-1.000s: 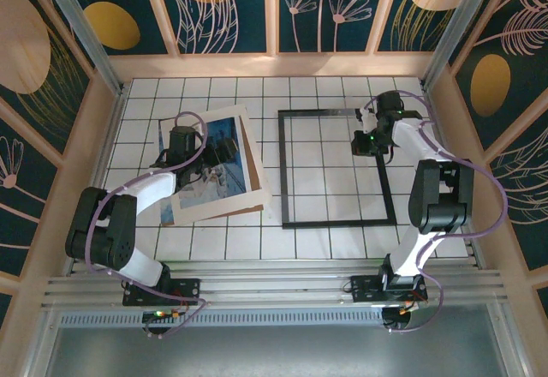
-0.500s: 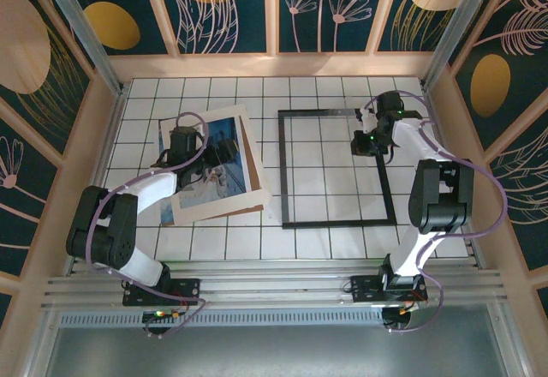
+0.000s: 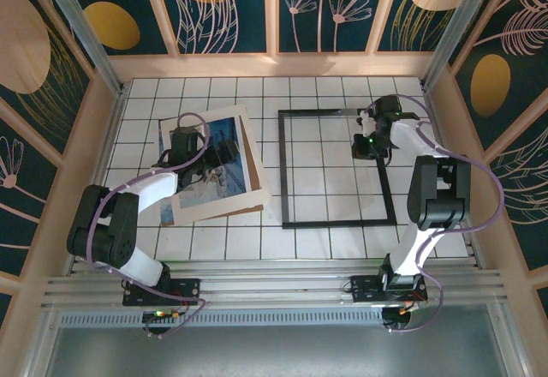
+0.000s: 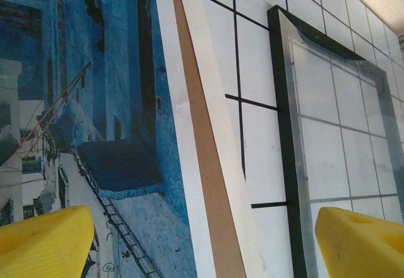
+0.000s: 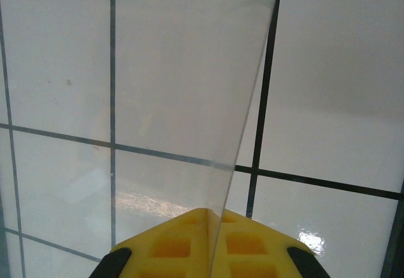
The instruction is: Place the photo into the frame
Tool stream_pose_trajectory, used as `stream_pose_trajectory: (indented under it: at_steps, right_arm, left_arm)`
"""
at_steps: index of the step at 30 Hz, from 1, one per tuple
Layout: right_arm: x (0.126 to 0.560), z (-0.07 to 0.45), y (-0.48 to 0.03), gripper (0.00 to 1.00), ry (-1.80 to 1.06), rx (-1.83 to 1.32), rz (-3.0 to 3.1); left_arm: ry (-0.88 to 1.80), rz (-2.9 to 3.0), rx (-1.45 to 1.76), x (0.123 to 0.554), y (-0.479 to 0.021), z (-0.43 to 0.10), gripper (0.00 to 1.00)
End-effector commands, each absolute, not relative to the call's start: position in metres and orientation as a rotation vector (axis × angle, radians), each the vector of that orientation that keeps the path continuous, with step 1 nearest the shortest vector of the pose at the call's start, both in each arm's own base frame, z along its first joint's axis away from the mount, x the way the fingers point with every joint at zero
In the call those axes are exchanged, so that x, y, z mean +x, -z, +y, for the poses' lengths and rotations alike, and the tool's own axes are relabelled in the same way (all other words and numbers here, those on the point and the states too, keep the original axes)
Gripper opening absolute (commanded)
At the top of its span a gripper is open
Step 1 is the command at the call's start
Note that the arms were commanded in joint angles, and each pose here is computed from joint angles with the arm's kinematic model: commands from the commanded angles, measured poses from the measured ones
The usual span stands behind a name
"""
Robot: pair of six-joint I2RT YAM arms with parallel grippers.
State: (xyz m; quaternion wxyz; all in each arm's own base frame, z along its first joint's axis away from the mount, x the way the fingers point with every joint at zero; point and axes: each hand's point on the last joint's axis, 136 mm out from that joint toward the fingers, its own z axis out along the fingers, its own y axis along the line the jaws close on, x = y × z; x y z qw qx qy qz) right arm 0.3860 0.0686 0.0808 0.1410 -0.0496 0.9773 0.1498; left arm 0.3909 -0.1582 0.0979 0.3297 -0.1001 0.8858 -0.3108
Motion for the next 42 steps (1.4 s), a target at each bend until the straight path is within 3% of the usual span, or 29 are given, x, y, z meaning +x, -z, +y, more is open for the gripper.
stream_pose_trajectory:
  at_steps: [1,20,42]
  right_arm:
    - [0.385,0.062,-0.073,0.0,-0.399,-0.111,2.84]
    - [0.393,0.04,-0.075,0.0,-0.361,-0.006,2.817]
    - [0.384,0.052,-0.083,0.0,-0.617,0.123,2.709]
  left_arm:
    - [0.814,2.305,-0.239,0.397,-0.103,-0.162,0.91]
    - [0.819,2.313,-0.232,0.398,-0.102,-0.165,0.91]
    - [0.823,2.318,-0.232,0.396,-0.1,-0.166,0.91]
